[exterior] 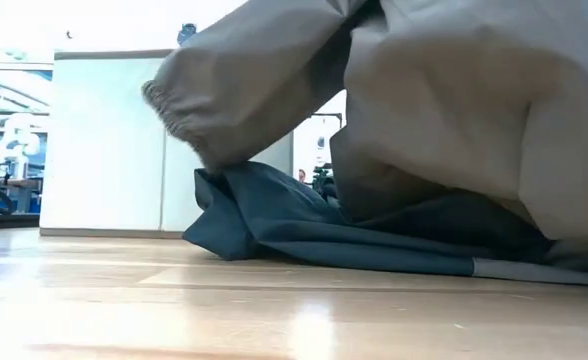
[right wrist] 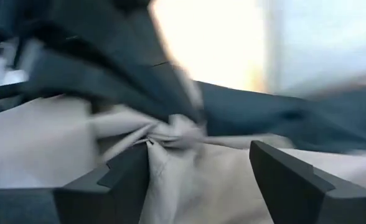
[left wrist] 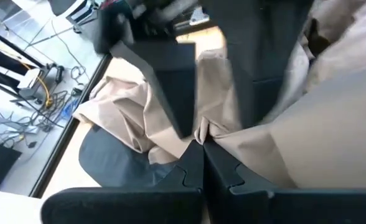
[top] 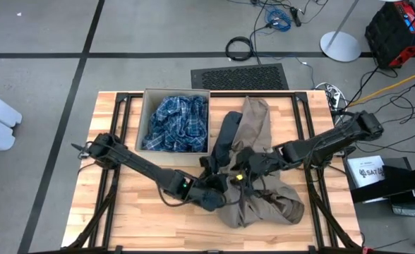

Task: Sort clothes
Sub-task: Put the brown jacket into the white laundry bin

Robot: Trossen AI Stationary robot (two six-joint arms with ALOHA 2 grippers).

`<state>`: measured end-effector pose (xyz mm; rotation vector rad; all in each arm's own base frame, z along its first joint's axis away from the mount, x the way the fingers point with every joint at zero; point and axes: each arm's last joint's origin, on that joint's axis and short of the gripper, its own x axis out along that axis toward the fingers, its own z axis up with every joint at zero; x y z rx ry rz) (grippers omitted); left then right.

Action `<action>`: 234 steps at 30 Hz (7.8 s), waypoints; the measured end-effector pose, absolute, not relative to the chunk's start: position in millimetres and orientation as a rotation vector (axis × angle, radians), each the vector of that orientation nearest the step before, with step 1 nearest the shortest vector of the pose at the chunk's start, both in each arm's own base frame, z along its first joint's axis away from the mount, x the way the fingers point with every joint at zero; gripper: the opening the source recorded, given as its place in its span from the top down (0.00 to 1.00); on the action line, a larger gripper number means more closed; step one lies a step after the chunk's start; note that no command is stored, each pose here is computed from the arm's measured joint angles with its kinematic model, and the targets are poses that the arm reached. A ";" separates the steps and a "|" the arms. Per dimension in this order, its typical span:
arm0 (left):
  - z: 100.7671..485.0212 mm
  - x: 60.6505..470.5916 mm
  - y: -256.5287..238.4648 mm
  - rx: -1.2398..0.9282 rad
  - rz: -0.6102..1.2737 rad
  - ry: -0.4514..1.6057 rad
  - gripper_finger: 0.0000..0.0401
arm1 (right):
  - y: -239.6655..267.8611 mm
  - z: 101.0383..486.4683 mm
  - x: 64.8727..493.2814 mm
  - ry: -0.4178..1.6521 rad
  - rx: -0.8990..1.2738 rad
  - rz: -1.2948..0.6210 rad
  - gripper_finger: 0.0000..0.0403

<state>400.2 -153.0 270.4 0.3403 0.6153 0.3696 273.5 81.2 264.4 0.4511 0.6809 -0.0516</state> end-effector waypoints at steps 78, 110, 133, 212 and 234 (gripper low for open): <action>137.2 494.1 -56.2 0.453 0.359 0.643 1.00 | -176.3 306.0 200.8 0.862 0.742 -0.887 0.37; 134.9 493.5 -57.3 0.429 0.330 0.655 1.00 | -226.1 165.4 224.5 1.229 0.756 -0.825 0.97; 132.7 491.9 -56.3 0.449 0.328 0.685 1.00 | 9.2 303.4 181.7 1.157 0.693 -0.451 1.00; 151.9 450.9 -100.9 0.451 -0.236 1.118 0.32 | 73.4 138.4 176.3 1.039 0.791 -0.391 1.00; 97.0 472.1 -110.2 0.291 -0.193 1.050 0.90 | 77.9 143.4 183.7 0.961 0.850 -0.334 1.00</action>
